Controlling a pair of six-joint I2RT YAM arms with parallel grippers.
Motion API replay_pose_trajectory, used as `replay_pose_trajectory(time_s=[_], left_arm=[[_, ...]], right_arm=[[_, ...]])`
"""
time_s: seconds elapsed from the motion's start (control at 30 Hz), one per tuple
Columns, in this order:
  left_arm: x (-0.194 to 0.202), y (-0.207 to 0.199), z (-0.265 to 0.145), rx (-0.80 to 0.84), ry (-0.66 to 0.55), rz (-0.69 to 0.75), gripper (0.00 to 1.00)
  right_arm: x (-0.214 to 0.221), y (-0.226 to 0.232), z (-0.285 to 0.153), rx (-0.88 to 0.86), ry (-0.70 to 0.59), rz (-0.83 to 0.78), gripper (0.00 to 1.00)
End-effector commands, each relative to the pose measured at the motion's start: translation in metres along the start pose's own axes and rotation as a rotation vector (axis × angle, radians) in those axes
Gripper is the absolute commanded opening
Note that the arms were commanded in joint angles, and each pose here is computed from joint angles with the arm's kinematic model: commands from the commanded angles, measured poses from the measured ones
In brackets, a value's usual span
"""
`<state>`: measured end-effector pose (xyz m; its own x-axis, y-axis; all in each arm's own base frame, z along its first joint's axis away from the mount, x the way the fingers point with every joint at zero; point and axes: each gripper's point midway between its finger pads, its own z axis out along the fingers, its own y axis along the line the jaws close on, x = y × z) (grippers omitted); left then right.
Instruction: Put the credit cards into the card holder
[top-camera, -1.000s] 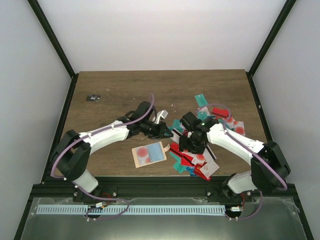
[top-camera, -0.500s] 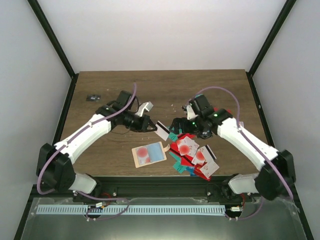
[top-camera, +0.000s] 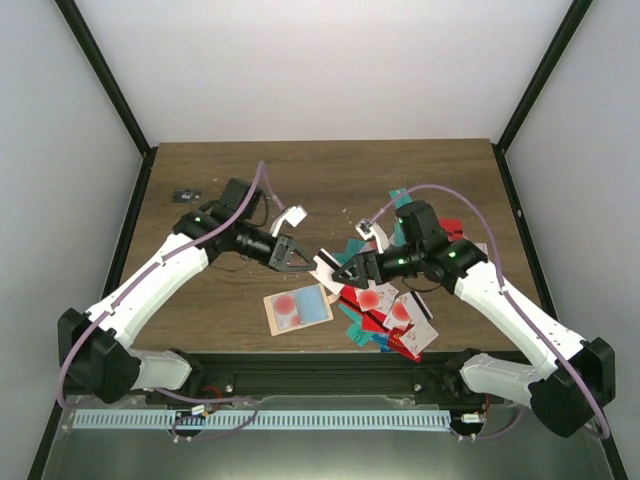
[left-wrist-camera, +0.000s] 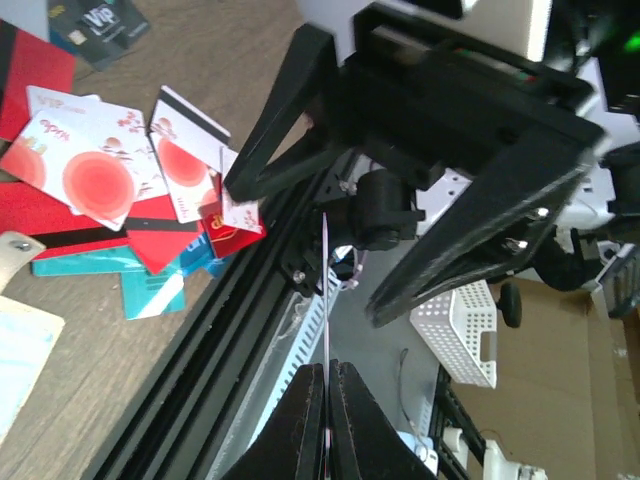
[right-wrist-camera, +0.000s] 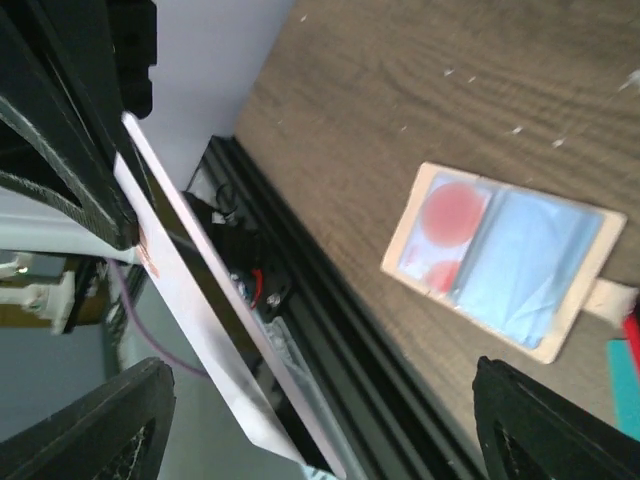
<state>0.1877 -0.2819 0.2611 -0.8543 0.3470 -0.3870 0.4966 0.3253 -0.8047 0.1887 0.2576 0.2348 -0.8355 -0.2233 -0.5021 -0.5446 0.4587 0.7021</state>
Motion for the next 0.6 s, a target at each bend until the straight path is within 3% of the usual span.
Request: replay_pose_trajectory(time_s=[0.0,0.1,0.37,0.4,0.47,0.5,0.57], left_arm=[[0.002,-0.024,-0.003,0.092,0.017,0.062,0.04],[0.002,-0.029,-0.002,0.116,0.023,0.070,0.04],[-0.002,-0.035,-0.001,0.133,0.017,0.084,0.04],[-0.003,-0.035,-0.001,0.130,0.014,0.086,0.05],[-0.006,-0.035,-0.002,0.119,0.001,0.088,0.07],[-0.009,-0.035,-0.003,0.110,-0.012,0.092,0.12],[-0.025,-0.027,-0.008,0.013,-0.083,0.091,0.40]], right_arm=[[0.004,0.032,-0.005,-0.188,0.022,-0.049,0.79],[0.005,0.040,-0.005,-0.241,0.024,-0.050,0.64],[0.016,0.048,-0.005,-0.335,0.052,-0.027,0.07],[0.016,0.050,-0.006,-0.340,0.048,-0.030,0.02],[0.015,0.054,-0.010,-0.356,0.037,-0.037,0.01],[0.014,0.057,-0.011,-0.364,0.030,-0.039,0.01],[0.010,0.061,-0.014,-0.368,0.007,-0.040,0.01]])
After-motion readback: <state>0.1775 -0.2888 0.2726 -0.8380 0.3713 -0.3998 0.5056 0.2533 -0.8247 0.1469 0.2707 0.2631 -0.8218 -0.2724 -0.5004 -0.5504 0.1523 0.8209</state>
